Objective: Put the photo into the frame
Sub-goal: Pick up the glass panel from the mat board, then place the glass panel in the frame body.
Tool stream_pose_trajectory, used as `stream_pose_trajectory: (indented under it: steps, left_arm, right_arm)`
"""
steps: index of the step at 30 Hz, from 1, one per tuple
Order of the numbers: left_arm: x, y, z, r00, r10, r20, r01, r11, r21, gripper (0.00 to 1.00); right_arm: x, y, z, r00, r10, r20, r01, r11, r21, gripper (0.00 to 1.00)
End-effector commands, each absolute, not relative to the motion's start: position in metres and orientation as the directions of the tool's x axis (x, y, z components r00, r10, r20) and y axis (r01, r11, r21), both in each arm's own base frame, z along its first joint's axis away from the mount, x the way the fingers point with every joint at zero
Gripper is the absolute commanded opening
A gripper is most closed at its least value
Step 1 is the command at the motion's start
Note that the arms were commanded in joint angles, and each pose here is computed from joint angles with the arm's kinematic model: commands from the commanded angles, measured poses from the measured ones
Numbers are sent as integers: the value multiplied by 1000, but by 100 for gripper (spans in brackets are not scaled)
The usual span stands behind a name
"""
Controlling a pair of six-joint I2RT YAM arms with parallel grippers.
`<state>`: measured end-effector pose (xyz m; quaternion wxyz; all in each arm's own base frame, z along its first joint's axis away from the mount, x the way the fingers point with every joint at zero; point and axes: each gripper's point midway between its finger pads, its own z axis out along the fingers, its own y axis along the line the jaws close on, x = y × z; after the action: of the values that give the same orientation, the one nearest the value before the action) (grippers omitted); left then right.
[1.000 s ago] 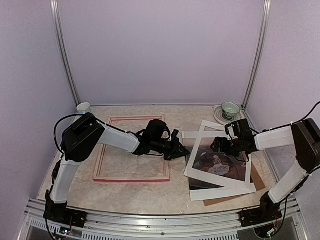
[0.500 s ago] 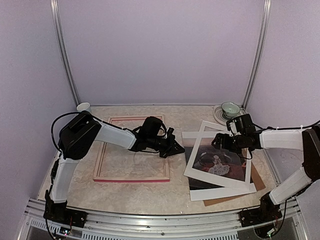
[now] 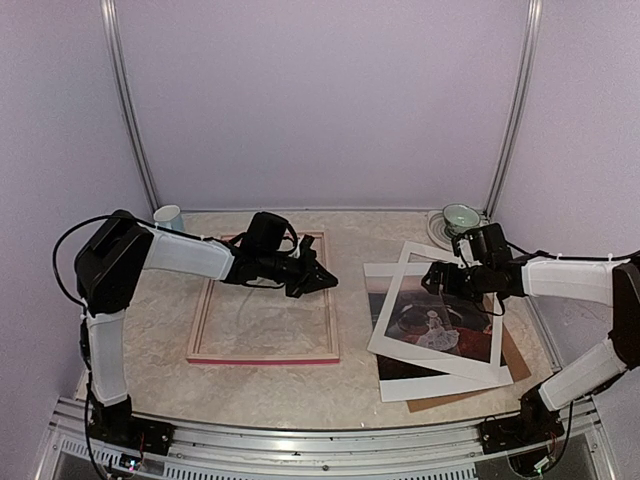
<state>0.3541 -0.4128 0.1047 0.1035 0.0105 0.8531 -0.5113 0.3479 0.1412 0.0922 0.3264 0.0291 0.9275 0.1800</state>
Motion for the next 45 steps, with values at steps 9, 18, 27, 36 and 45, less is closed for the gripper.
stream_pose_trajectory:
  steps: [9, 18, 27, 36, 45]
  left_arm:
    - [359, -323, 97, -972, -85, -219, 124, 606, -785, 0]
    - [354, -278, 84, -977, -40, -208, 133, 650, -749, 0]
    - [362, -239, 80, -973, -57, -225, 124, 694, -709, 1]
    - [369, -209, 70, -966, -84, -244, 97, 759, -644, 2]
    - [384, -183, 68, -962, -90, -256, 78, 810, -581, 8]
  right_arm:
    - [358, 167, 92, -792, 129, -597, -104, 935, 339, 99]
    - [362, 186, 87, -801, 88, -592, -139, 934, 328, 99]
    - [373, 223, 84, -807, 31, -590, -203, 924, 325, 99]
    - [383, 263, 79, -811, -25, -584, -265, 906, 329, 99]
    - [387, 286, 74, -812, -63, -580, -304, 894, 329, 99]
